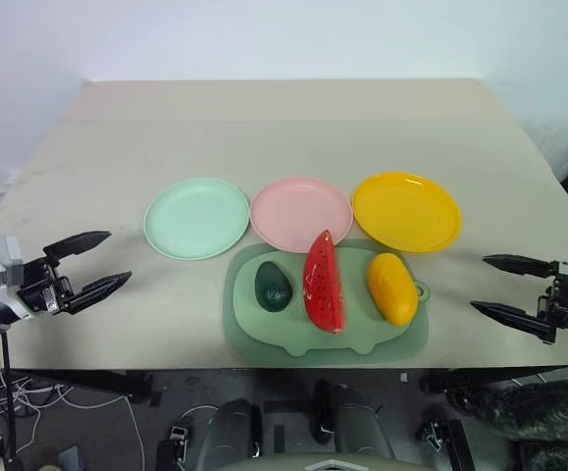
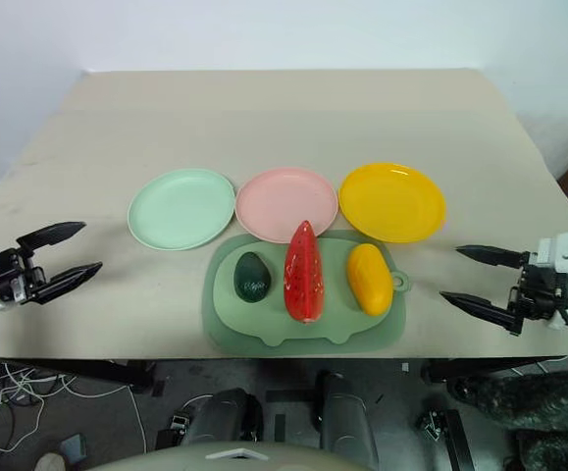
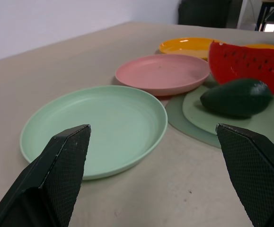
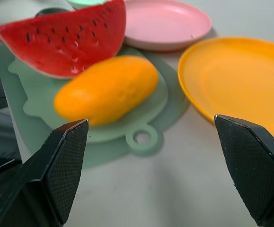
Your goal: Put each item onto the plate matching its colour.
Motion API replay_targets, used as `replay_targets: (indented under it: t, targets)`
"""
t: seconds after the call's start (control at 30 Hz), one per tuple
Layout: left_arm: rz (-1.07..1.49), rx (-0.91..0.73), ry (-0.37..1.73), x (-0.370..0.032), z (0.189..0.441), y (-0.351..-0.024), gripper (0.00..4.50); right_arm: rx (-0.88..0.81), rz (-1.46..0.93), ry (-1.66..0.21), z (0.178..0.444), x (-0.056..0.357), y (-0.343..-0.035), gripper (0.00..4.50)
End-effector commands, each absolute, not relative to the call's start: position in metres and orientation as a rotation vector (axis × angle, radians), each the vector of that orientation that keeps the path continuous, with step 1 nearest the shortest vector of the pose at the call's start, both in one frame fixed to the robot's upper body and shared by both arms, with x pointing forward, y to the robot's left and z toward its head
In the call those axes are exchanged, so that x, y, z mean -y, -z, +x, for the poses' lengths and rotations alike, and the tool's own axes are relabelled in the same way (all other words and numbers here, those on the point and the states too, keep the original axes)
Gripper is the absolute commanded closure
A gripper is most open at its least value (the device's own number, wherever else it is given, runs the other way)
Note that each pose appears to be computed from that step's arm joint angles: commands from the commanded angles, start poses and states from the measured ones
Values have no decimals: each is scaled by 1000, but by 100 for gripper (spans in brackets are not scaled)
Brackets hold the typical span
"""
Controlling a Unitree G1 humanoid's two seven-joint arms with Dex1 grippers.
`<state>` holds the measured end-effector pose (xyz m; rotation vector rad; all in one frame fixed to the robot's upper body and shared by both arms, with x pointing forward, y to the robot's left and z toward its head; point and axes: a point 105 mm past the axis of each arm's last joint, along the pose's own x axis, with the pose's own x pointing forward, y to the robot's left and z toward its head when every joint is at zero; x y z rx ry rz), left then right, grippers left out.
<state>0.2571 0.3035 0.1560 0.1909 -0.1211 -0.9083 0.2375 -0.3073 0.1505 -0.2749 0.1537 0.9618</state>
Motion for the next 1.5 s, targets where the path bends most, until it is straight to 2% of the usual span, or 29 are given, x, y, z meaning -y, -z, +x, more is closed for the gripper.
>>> replay_targets:
  t: [0.03, 0.27, 0.77, 1.1, 1.3, 1.5]
  targets:
    - [219, 156, 877, -309, 254, -163, 5, -110, -336, -959, 241, 312, -168, 0]
    - [226, 166, 869, -313, 261, -168, 5, -97, -339, -964, 240, 309, -170, 0]
    - [250, 158, 888, -312, 256, -168, 5, -98, -334, -973, 228, 305, -178, 0]
    - [278, 119, 917, -310, 248, -161, 5, -102, -330, -927, 237, 296, -181, 0]
    - [254, 140, 925, -296, 247, -151, 5, -159, -86, -962, 247, 250, -200, 0]
    - [241, 153, 926, -288, 252, -148, 5, -333, -106, -943, 244, 222, -195, 0]
